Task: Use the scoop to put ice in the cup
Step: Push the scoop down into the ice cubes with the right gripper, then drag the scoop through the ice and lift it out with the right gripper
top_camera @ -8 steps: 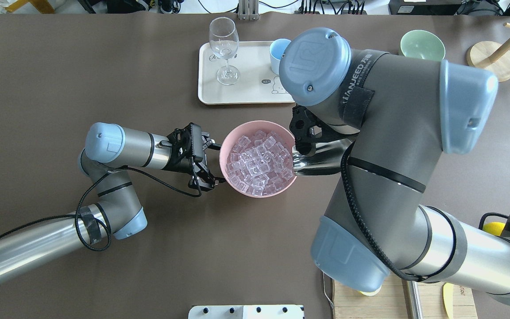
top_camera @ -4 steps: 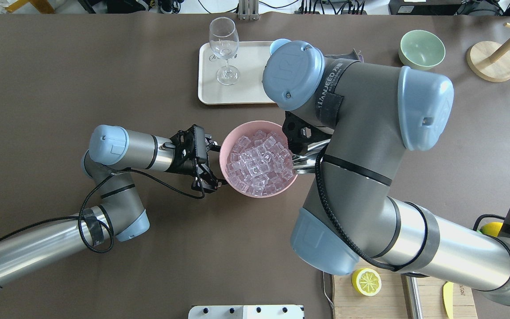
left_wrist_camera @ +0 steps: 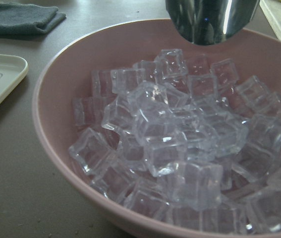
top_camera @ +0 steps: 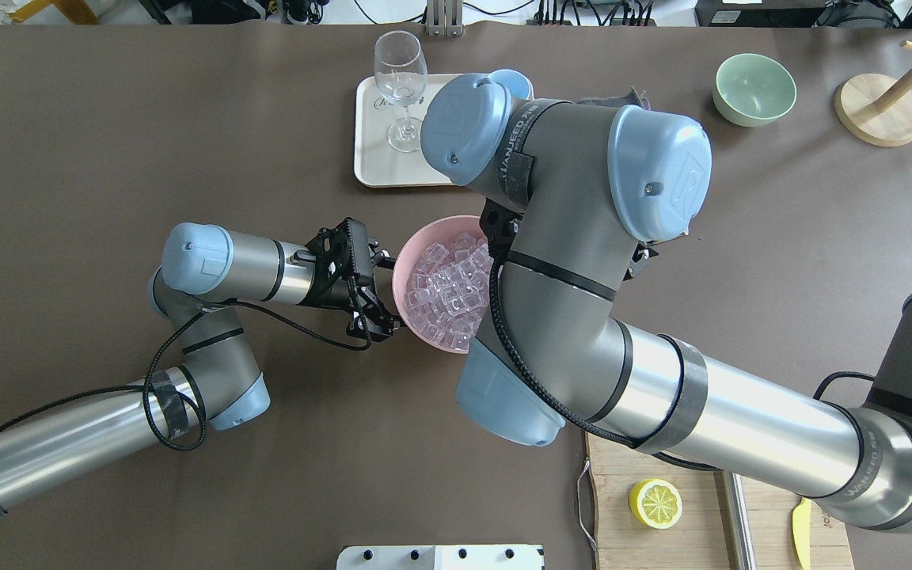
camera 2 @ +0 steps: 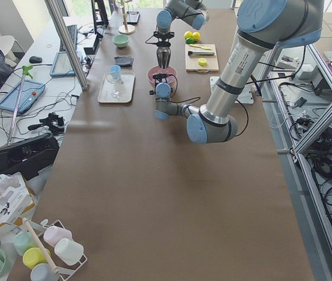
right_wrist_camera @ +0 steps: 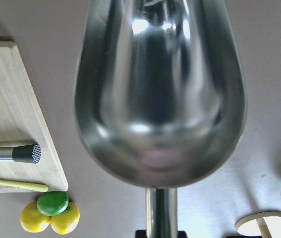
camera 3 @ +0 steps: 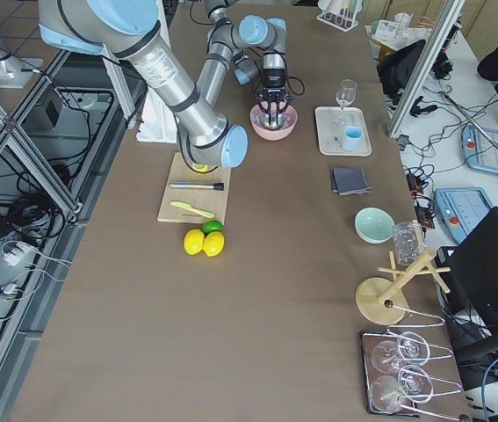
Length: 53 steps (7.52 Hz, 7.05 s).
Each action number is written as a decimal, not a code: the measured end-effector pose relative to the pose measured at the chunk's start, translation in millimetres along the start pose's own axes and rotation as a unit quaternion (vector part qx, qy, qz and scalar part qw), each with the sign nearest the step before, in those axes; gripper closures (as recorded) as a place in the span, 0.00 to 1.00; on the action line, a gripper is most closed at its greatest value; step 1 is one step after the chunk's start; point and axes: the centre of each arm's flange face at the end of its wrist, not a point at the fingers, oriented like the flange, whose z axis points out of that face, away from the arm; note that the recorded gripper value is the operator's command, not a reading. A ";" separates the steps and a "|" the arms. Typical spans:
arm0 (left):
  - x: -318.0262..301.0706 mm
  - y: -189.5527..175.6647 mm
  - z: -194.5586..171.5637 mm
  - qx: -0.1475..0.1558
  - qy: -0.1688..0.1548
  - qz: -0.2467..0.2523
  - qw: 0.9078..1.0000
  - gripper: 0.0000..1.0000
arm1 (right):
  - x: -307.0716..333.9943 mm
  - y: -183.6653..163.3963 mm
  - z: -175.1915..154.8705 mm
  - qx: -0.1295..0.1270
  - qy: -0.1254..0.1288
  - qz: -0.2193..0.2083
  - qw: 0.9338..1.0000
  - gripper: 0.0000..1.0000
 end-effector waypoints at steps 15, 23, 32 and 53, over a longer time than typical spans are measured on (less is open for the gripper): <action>5.3 -11.0 0.6 0.025 -0.002 -0.014 1.000 0.02 | 9.5 -18.5 -15.8 -0.012 -0.028 -0.059 0.998 1.00; 10.3 -10.4 3.4 0.030 -0.006 -0.018 0.999 0.02 | 35.1 -38.8 -4.7 -0.107 -0.031 -0.053 0.992 1.00; 11.7 -10.3 3.8 0.031 -0.005 -0.017 0.999 0.02 | 46.1 -62.9 8.5 -0.112 -0.046 -0.005 0.993 1.00; 25.3 -7.3 12.8 0.032 -0.005 -0.017 0.999 0.02 | 2.2 -40.2 47.4 0.207 -0.025 0.179 0.961 1.00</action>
